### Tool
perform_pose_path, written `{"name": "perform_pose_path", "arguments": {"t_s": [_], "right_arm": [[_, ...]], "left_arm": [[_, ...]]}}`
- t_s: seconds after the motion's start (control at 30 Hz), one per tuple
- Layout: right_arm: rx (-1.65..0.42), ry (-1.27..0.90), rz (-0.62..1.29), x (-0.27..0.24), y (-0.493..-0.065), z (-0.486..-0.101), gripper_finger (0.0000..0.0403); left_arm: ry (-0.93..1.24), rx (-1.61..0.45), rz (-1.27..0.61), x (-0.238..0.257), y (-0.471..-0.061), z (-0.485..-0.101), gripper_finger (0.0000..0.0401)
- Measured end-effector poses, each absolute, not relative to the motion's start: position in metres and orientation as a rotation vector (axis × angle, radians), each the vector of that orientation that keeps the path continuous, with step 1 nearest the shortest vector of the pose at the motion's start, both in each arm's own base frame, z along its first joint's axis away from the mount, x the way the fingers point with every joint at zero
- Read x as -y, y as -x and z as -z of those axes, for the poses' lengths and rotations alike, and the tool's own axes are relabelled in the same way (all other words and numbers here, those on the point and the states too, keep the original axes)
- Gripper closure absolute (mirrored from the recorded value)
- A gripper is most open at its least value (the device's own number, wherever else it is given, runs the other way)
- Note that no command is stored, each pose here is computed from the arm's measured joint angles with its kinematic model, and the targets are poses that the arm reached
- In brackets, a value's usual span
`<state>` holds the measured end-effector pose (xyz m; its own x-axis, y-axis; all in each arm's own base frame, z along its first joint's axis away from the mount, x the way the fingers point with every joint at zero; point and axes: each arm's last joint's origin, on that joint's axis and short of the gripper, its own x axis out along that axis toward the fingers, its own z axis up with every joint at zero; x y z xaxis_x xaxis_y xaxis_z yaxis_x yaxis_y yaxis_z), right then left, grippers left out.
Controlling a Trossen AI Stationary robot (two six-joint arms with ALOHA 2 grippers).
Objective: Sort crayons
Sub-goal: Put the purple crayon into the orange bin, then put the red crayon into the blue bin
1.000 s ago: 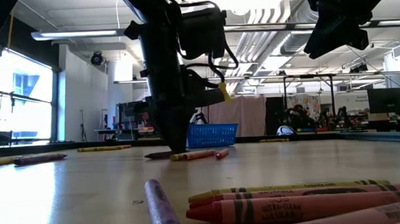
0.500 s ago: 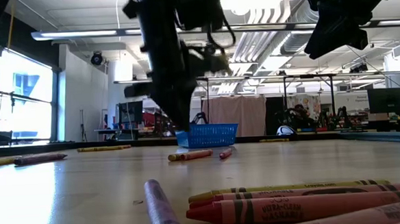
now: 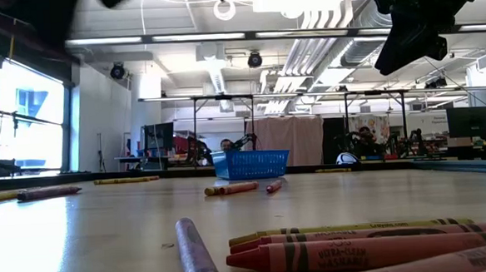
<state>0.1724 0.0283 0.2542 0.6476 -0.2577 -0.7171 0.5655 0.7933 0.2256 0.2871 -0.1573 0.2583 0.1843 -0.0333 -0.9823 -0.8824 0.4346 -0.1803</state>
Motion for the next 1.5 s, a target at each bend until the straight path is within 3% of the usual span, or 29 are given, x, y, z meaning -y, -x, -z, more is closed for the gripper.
{"name": "perform_pose_path", "arguments": {"t_s": [0.23,0.5,0.67,0.87,1.17,1.5], "right_arm": [[-0.752,-0.435,0.489,-0.028,-0.171,-0.253,0.032],[-0.752,-0.435,0.489,-0.028,-0.171,-0.253,0.032],[-0.739,-0.489,0.513,-0.028,-0.171,-0.253,0.032],[-0.73,-0.51,0.527,-0.028,-0.171,-0.253,0.032],[-0.724,-0.554,0.539,-0.028,-0.171,-0.253,0.032],[-0.627,-0.666,0.545,-0.03,-0.179,-0.257,0.032]], "left_arm": [[1.109,-1.3,-0.925,0.218,-0.241,-0.253,0.04],[1.029,-1.335,-1.171,0.234,-0.216,-0.236,0.04],[1.037,-1.331,-1.171,0.234,-0.218,-0.236,0.0392],[1.028,-1.41,-1.137,0.235,-0.218,-0.236,0.0355],[1.012,-1.361,-1.133,0.231,-0.221,-0.236,0.0315],[0.804,-1.261,-1.039,0.17,-0.261,-0.245,0.0314]]}}
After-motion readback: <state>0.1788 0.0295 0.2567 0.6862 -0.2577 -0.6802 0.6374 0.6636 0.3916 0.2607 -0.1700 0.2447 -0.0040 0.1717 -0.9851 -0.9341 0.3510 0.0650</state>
